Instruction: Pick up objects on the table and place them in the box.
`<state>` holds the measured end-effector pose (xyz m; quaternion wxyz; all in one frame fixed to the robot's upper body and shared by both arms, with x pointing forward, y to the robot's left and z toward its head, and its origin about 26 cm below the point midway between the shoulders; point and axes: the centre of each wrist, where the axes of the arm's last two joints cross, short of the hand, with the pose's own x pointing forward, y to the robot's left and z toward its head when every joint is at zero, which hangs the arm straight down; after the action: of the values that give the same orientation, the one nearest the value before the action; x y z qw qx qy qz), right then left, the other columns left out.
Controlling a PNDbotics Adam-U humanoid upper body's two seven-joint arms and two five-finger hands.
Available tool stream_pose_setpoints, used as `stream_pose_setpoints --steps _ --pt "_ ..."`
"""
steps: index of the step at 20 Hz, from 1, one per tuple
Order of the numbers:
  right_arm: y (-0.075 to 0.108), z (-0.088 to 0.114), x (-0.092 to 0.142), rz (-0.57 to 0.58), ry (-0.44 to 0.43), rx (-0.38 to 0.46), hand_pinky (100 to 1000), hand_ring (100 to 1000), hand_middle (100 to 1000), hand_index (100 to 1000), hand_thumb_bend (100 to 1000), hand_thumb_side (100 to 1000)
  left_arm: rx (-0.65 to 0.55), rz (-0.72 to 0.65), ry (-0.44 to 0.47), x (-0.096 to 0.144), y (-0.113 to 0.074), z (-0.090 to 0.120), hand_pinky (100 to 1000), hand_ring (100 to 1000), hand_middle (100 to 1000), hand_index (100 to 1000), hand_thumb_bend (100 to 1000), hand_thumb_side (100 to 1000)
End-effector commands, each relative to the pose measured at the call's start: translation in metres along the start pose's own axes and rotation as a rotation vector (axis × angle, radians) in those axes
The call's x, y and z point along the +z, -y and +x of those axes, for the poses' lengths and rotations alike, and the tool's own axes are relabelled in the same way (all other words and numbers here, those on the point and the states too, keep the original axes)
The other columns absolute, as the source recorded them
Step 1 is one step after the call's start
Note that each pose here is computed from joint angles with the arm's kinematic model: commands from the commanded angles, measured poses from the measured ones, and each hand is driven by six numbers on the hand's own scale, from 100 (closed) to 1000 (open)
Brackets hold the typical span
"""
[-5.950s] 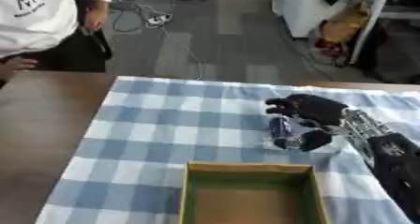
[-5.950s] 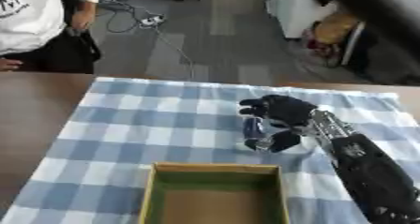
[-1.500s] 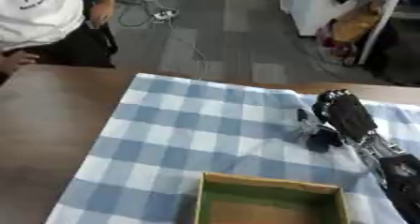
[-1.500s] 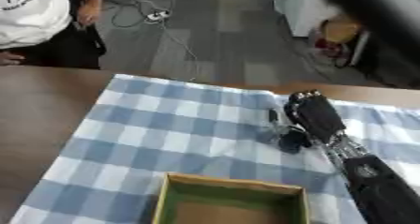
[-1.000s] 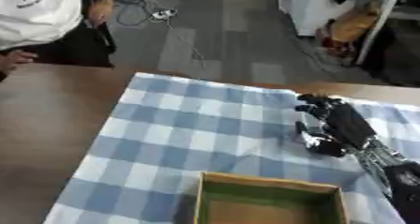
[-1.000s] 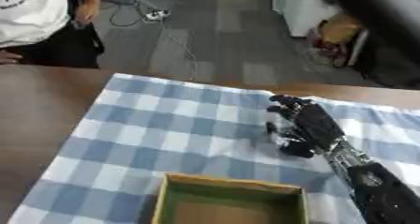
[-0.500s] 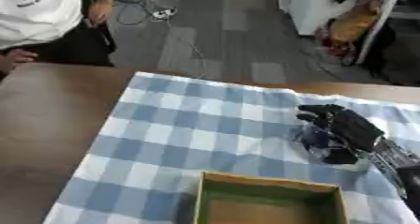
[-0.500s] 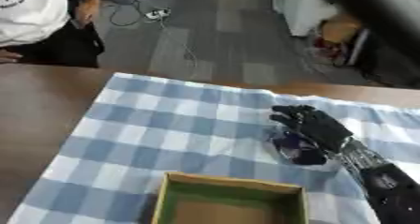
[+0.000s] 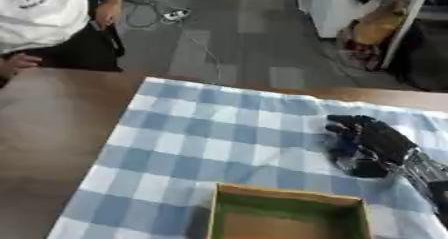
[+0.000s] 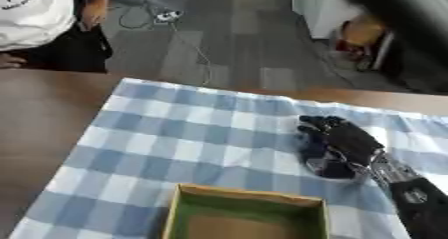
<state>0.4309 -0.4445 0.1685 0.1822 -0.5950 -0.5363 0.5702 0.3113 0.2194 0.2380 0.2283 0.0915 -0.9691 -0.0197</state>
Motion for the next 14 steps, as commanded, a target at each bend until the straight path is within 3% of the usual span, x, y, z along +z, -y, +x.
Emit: stream_pose_setpoints --steps 1,2,3,4,6,7,8,9,10,11,12,13,14 --pt "0.0085 -0.0159 0.0025 -0.014 -0.048 0.054 622 821 915 913 100 1000 0.003 -0.008 0.034 -0.0063 -0.0008 0.0057 700 740 931 1000 281 1000" --pt "0.0076 -0.0149 0.0024 -0.021 -0.055 0.054 468 763 878 895 100 1000 0.004 -0.008 0.035 -0.0065 -0.0006 0.0058 700 740 931 1000 281 1000" --pt "0.0064 -0.0133 0.0024 -0.032 -0.058 0.049 240 678 833 872 100 1000 0.005 -0.007 0.037 -0.0068 -0.0005 0.0059 700 740 931 1000 281 1000" --pt "0.0054 -0.0125 0.0026 -0.041 -0.059 0.044 100 620 805 854 100 1000 0.006 -0.007 0.038 -0.0070 -0.0004 0.0060 700 740 931 1000 281 1000" --pt "0.0048 -0.0113 0.0027 -0.079 -0.063 0.029 100 458 698 787 100 1000 0.006 -0.007 0.039 -0.0073 -0.0002 0.0062 700 740 932 1000 281 1000" --pt "0.0055 -0.0111 0.0023 -0.108 -0.065 0.022 100 350 590 720 100 938 0.007 -0.007 0.040 -0.0075 -0.0002 0.0063 700 740 932 1000 281 1000" --pt "0.0058 -0.0111 0.0025 -0.134 -0.068 0.020 100 264 503 645 100 986 0.007 -0.007 0.040 -0.0076 -0.0001 0.0063 700 740 932 1000 281 1000" --pt "0.0077 -0.0114 0.0016 -0.176 -0.075 0.021 100 203 422 573 100 896 0.008 -0.008 0.041 -0.0077 -0.0001 0.0064 700 740 932 1000 281 1000" --pt "0.0088 -0.0115 0.0014 -0.215 -0.082 0.026 100 186 399 548 100 889 0.007 -0.008 0.041 -0.0078 -0.0002 0.0064 700 740 932 1000 281 1000" --pt "0.0096 -0.0114 0.0013 -0.252 -0.087 0.035 100 100 265 368 100 885 0.007 -0.007 0.042 -0.0080 -0.0002 0.0064 700 740 932 1000 281 1000" --pt "0.0099 -0.0110 0.0014 -0.280 -0.087 0.050 100 100 245 334 100 882 0.007 -0.008 0.042 -0.0080 -0.0002 0.0065 700 740 932 1000 281 1000" --pt "0.0098 -0.0103 0.0016 -0.302 -0.083 0.065 100 100 156 223 100 895 0.007 -0.008 0.042 -0.0081 -0.0002 0.0065 701 740 930 1000 281 1000" --pt "0.0091 -0.0098 0.0021 -0.319 -0.079 0.078 100 100 168 232 100 894 0.007 -0.007 0.043 -0.0082 -0.0003 0.0065 701 740 930 1000 281 1000"
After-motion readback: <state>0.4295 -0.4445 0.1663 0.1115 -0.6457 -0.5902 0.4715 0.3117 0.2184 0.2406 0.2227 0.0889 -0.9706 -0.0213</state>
